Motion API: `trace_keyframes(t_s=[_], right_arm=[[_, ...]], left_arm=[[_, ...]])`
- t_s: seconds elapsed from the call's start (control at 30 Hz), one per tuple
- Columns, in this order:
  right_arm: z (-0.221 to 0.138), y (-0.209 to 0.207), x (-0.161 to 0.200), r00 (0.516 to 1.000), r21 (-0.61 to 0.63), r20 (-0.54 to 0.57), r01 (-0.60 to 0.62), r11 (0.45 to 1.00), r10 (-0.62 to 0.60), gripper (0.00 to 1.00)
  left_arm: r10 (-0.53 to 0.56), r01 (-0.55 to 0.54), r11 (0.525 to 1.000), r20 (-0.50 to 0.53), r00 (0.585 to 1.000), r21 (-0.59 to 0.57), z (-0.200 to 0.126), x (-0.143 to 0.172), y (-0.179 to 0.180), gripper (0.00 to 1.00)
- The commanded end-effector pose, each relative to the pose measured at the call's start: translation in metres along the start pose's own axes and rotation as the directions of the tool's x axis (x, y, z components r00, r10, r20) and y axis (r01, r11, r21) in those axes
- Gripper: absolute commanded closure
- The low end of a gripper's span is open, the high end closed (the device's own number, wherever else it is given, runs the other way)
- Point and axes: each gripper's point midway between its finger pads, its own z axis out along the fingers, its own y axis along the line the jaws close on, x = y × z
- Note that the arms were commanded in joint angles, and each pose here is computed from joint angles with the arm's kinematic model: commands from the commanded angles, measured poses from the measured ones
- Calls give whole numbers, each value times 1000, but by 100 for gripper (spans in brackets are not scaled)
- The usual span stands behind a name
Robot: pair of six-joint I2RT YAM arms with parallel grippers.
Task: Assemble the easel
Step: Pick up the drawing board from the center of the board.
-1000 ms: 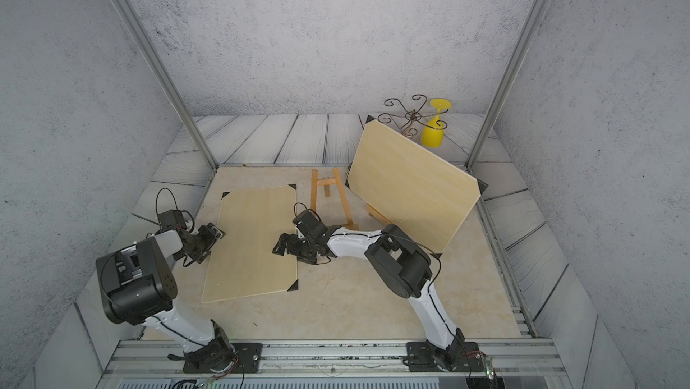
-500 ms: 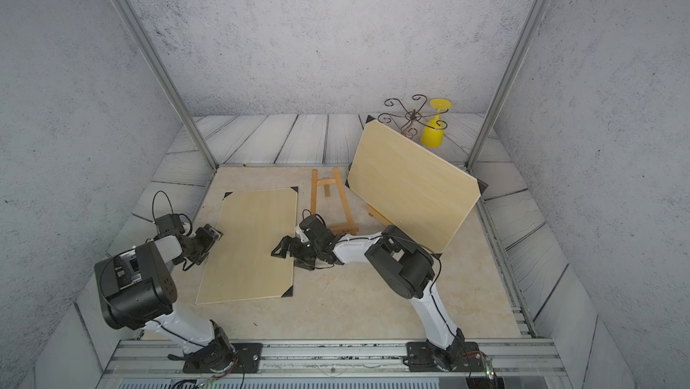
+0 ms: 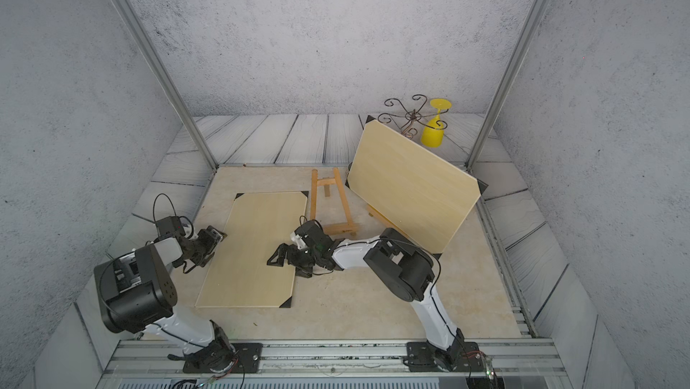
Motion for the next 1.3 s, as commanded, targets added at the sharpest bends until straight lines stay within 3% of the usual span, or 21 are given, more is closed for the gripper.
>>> trace_keyframes(t_s=[0.0, 0.23, 0.53, 1.27], right_arm=[[-31, 90, -4, 978, -169, 78, 206, 964, -195, 4], [-33, 81, -9, 975, -81, 96, 210, 974, -202, 26], [-41, 93, -10, 960, -63, 121, 261, 963, -252, 56], [-75, 132, 0, 901, 25, 130, 415, 909, -415, 93]], left_arm=[[-198, 174, 979, -304, 932, -103, 2, 88, 26, 18], [-189, 160, 979, -273, 943, -126, -6, 81, 29, 18], [-201, 171, 976, -244, 949, -138, -13, 77, 33, 18], [-161, 149, 986, -179, 971, -77, -35, 67, 15, 18]])
